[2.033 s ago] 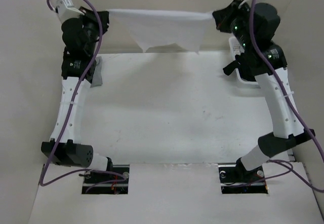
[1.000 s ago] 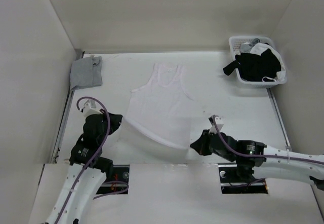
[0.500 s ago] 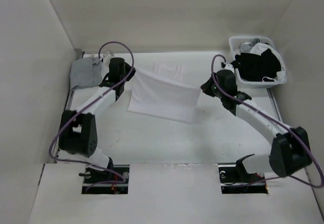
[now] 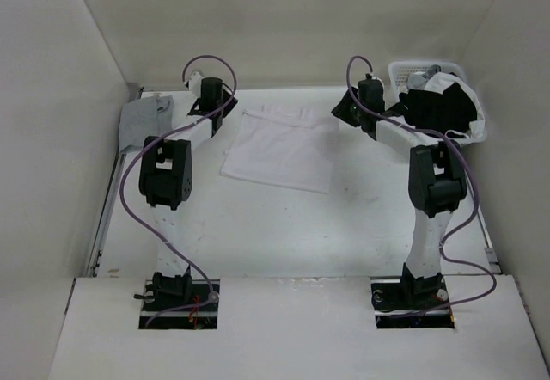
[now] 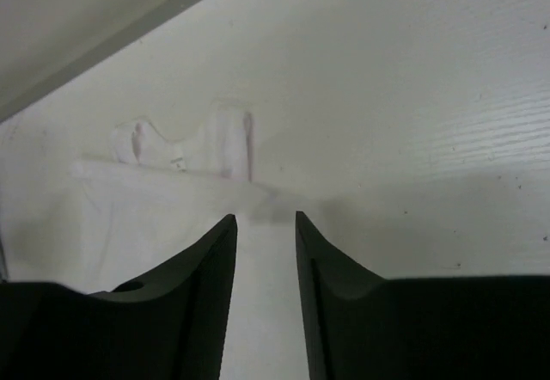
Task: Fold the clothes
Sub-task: Fold the tank top
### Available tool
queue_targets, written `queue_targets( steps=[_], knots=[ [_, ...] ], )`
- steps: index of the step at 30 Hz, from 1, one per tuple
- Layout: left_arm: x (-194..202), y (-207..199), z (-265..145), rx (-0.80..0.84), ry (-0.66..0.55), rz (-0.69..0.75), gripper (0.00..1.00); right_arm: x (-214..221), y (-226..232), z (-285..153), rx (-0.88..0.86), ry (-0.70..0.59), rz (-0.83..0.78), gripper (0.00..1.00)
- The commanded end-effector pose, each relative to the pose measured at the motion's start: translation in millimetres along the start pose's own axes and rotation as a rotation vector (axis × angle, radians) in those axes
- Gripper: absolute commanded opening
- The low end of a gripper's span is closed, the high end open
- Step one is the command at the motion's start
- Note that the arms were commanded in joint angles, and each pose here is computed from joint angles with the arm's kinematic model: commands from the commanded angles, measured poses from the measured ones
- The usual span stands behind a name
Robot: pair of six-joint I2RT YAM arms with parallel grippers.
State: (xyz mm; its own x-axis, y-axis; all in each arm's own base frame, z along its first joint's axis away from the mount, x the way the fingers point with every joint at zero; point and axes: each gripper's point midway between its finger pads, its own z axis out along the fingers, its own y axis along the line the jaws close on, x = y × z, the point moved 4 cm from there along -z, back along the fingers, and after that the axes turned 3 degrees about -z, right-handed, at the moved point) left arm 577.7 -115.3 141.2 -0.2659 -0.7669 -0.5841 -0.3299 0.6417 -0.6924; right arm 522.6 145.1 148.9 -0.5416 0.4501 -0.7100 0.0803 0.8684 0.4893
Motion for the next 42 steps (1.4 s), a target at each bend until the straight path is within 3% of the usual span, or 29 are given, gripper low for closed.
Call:
queue_targets(
  steps=[1, 5, 7, 9, 11, 13, 18, 21, 24, 32, 39, 42],
  knots=[
    [-42, -15, -34, 0.054, -0.074, -0.019, 0.34, -29, 22, -15, -0.067, -0.088, 0.014, 0.47],
    [-18, 28, -102, 0.055, -0.087, -0.016, 0.33, -3, 14, -54, -0.05, -0.111, 0.01, 0.49],
    [7, 60, -130, 0.011, -0.073, -0.006, 0.33, 28, 12, -75, -0.061, -0.087, 0.009, 0.33],
    [24, 87, -148, -0.038, -0.05, 0.001, 0.33, 61, 12, -94, -0.091, -0.056, 0.023, 0.05],
    [38, 110, -163, -0.07, -0.007, -0.002, 0.34, 90, 11, -110, -0.119, -0.017, 0.027, 0.0],
    [50, 121, -174, -0.06, 0.046, 0.015, 0.37, 113, 10, -123, -0.133, 0.011, 0.022, 0.02],
    [75, 135, -181, -0.052, 0.155, 0.029, 0.4, 155, -3, -149, -0.14, 0.049, 0.011, 0.24],
    [80, 145, -180, -0.074, 0.168, 0.035, 0.38, 171, -15, -154, -0.122, 0.071, 0.027, 0.38],
    [79, 150, -176, -0.08, 0.161, 0.016, 0.35, 181, -23, -154, -0.112, 0.08, 0.048, 0.44],
    [72, 149, -172, -0.08, 0.131, -0.021, 0.13, 193, -27, -143, -0.101, 0.127, 0.121, 0.48],
    [73, 150, -169, -0.079, 0.117, -0.031, 0.09, 199, -26, -143, -0.1, 0.155, 0.16, 0.47],
    [75, 154, -171, -0.085, 0.127, -0.039, 0.18, 200, -26, -144, -0.1, 0.15, 0.163, 0.47]
  ],
)
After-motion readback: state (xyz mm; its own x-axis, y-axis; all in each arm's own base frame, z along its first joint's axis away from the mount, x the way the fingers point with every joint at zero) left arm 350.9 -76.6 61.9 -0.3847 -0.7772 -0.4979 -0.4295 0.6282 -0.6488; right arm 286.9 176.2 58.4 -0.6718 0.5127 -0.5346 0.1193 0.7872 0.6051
